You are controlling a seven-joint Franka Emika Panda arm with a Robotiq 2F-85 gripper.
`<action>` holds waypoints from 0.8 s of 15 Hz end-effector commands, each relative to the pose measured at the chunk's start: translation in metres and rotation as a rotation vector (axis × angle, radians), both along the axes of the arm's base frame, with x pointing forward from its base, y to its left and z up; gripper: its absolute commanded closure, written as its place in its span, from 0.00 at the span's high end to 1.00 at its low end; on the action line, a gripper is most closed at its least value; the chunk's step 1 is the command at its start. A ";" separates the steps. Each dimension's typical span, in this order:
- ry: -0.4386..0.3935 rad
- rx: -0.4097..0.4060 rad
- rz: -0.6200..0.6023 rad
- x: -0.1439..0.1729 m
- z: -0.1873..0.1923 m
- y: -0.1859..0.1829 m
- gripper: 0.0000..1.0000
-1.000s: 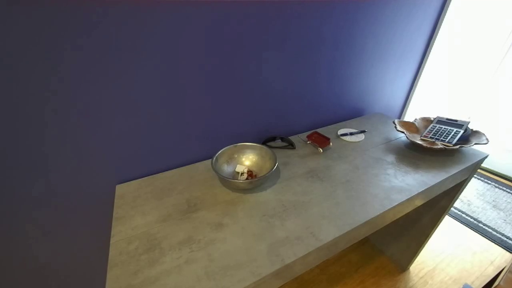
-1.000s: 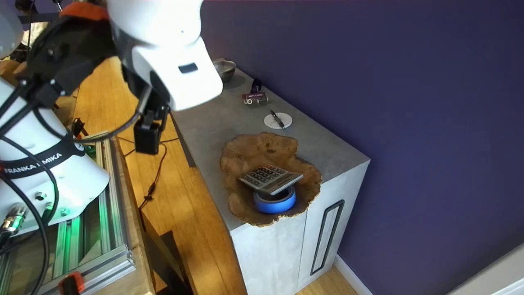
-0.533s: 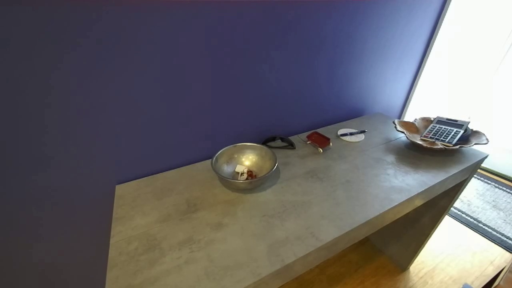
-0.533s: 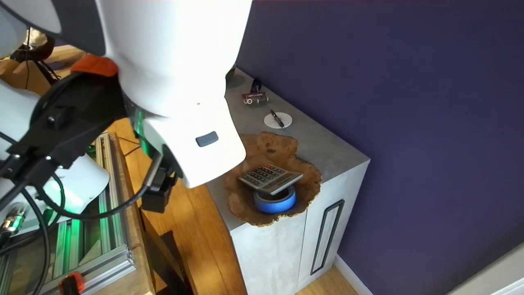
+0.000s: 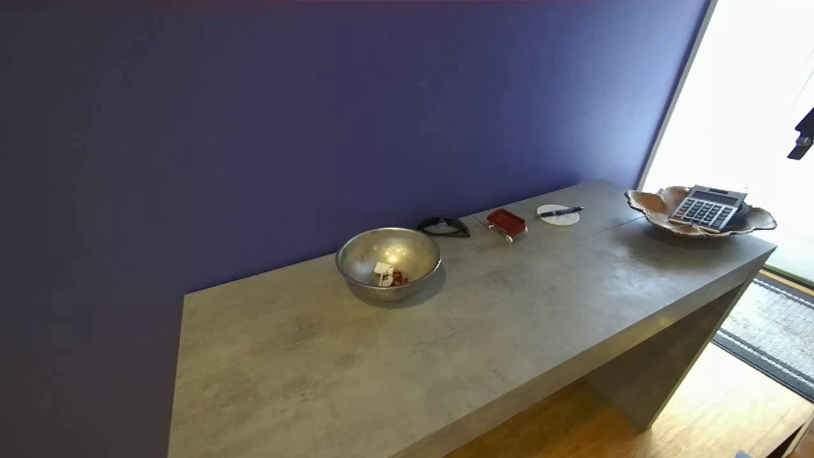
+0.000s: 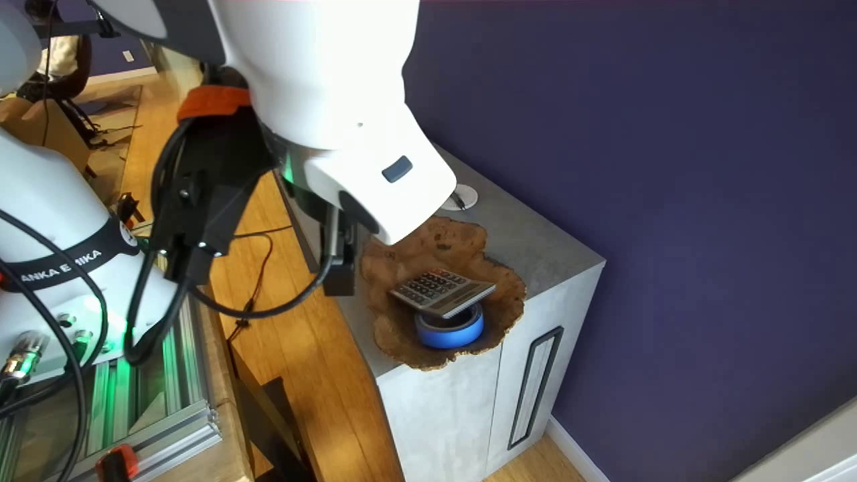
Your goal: Move the calculator from the key bowl into the silver dish
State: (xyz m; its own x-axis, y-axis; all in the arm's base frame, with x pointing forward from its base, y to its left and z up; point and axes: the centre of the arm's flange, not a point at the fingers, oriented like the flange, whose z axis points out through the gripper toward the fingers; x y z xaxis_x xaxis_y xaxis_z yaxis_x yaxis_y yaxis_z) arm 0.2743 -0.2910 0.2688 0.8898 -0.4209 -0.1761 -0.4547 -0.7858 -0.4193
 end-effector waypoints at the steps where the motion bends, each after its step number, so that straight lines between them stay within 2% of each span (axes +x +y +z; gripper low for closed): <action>1: -0.190 0.017 0.071 0.023 -0.013 -0.021 1.00; 4: -0.346 -0.011 0.123 0.034 -0.020 -0.035 1.00; 5: -0.266 -0.005 0.095 0.023 0.000 -0.015 1.00; 10: -0.269 -0.005 0.103 0.025 -0.004 -0.015 1.00; 12: -0.209 0.020 0.072 0.034 -0.019 -0.032 1.00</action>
